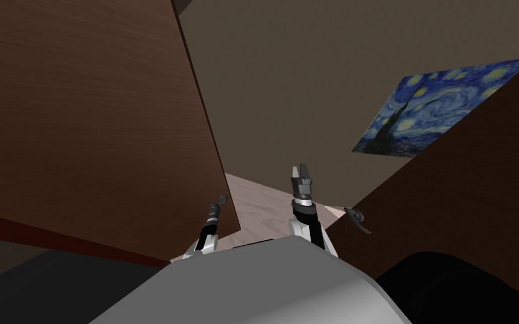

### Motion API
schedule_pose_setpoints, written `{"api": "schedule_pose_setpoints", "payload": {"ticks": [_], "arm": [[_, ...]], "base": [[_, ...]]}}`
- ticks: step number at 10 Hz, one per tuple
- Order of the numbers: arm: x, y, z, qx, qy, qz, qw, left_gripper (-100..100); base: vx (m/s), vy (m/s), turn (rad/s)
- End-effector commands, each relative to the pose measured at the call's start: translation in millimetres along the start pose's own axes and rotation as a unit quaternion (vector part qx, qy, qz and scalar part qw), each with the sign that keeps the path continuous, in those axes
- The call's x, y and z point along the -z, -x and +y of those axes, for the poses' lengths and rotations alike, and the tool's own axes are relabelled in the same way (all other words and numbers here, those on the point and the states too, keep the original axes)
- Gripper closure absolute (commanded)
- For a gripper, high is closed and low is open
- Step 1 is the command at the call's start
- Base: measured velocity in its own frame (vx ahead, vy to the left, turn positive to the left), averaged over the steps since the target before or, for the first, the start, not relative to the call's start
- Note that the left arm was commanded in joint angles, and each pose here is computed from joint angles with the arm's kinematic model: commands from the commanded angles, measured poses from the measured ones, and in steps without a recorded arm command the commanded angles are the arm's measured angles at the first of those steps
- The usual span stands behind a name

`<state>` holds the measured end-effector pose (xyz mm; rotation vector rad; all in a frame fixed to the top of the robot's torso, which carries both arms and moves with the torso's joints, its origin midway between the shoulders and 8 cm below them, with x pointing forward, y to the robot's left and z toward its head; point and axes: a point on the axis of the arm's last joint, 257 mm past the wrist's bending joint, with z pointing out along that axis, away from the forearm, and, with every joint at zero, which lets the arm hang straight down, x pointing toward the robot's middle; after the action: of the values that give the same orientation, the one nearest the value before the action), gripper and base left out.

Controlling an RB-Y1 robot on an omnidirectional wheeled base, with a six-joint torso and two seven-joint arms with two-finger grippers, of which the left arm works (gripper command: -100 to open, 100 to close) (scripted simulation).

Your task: Push the door open

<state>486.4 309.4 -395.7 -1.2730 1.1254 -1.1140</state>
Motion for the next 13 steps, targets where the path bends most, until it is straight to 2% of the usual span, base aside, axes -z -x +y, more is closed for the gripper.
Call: {"api": "schedule_pose_setpoints", "payload": {"ticks": [1,4,5,10,11,13], "arm": [[-0.7,15.4,-4.8,-0.003,-0.006,-0.012,0.9999,100],[-0.6,18.8,-5.0,-0.003,-0.006,-0.017,0.9998,100],[-0.1,25.8,-5.4,-0.003,-0.006,-0.026,0.9996,100],[1.0,37.6,-5.7,-0.003,-0.007,-0.043,0.9991,100],[1.9,43.8,-5.7,-0.003,-0.007,-0.051,0.9987,100],[2.2,45.3,-5.7,-0.003,-0.007,-0.054,0.9985,100]], "base": [[0.192,-0.054,0.1],[0.126,-0.038,0.069],[0.137,-0.042,0.101],[0.173,-0.07,0.126],[0.173,-0.04,0.118],[0.134,-0.048,0.072]]}}
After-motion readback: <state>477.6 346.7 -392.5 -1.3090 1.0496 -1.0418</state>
